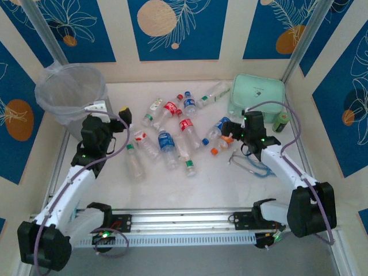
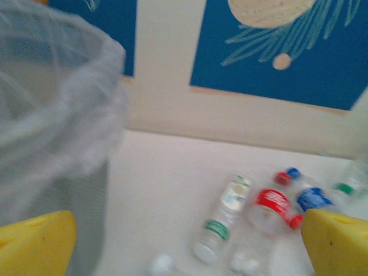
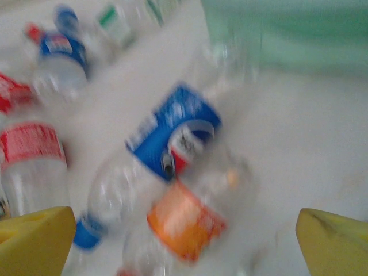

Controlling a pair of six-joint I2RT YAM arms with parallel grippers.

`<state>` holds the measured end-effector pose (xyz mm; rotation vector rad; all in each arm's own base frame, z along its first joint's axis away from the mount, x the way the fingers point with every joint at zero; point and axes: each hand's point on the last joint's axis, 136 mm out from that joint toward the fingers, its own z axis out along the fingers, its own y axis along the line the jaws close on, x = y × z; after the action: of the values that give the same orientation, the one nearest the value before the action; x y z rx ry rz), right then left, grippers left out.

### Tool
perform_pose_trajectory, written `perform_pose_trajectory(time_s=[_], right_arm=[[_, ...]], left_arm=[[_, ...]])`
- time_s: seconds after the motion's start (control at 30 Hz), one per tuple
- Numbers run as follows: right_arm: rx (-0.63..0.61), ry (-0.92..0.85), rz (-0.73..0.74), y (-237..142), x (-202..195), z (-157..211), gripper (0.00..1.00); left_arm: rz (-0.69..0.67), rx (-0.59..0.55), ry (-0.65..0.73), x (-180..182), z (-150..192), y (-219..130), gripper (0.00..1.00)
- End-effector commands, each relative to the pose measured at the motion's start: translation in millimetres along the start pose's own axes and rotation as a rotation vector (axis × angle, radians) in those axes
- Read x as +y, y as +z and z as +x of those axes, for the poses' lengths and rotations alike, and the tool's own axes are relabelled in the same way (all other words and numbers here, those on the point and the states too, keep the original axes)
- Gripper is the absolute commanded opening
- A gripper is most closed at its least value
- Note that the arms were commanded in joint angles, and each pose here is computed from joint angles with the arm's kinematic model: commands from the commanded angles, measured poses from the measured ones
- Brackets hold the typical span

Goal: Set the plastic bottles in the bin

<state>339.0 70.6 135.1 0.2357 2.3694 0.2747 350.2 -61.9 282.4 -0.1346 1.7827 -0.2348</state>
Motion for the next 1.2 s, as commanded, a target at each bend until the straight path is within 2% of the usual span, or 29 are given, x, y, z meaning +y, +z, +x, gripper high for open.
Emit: perform_pose_trajectory(time_s=[0.0, 0.13, 0.17, 0.2, 0.33, 0.43, 0.6, 0.87, 1.03, 1.1, 1.17], right_arm=[[0.264, 0.124, 0.023, -16.6, -1.9, 59.3, 0.99], [0.317, 0.173, -0.063, -13.8, 19.8, 76.7, 0.99], [0.337, 0.181, -0.082, -11.3, 24.2, 80.0, 0.98], [0.354, 0.188, -0.091, -7.9, 27.7, 81.3, 0.92], [0.385, 0.197, -0.088, 6.8, 36.6, 79.4, 0.88], [0.368, 0.215, -0.06, 18.3, 35.4, 73.1, 0.83], [0.356, 0.252, -0.056, 38.1, 37.0, 70.6, 0.75], [0.383, 0.234, 0.028, 60.1, 25.2, 77.5, 0.75], [0.367, 0.238, 0.04, 56.4, 21.1, 74.6, 0.51], [0.351, 0.228, 0.031, 46.0, 22.1, 69.5, 0.39], [0.338, 0.212, 0.02, 32.2, 23.3, 63.1, 0.33]], left_arm=[[-0.071, 0.244, -0.131, -4.4, 59.0, -11.4, 1.0], [0.01, 0.266, -0.168, -46.2, 80.8, -6.3, 0.98], [0.031, 0.282, -0.169, -56.4, 86.7, -4.5, 0.99], [0.052, 0.302, -0.165, -67.2, 92.4, -3.1, 0.98], [0.151, 0.376, -0.118, -106.9, 112.8, -2.2, 1.0], [0.263, 0.413, -0.148, -129.8, 118.9, -2.8, 1.0], [0.293, 0.418, -0.148, -136.5, 114.0, -4.8, 0.99], [0.255, 0.386, -0.147, -127.0, 102.0, -10.1, 1.0], [0.266, 0.374, -0.173, -129.1, 99.9, -10.2, 0.99], [0.293, 0.362, -0.199, -134.1, 99.1, -8.9, 1.0], [0.331, 0.344, -0.239, -141.5, 95.4, -8.1, 1.0]])
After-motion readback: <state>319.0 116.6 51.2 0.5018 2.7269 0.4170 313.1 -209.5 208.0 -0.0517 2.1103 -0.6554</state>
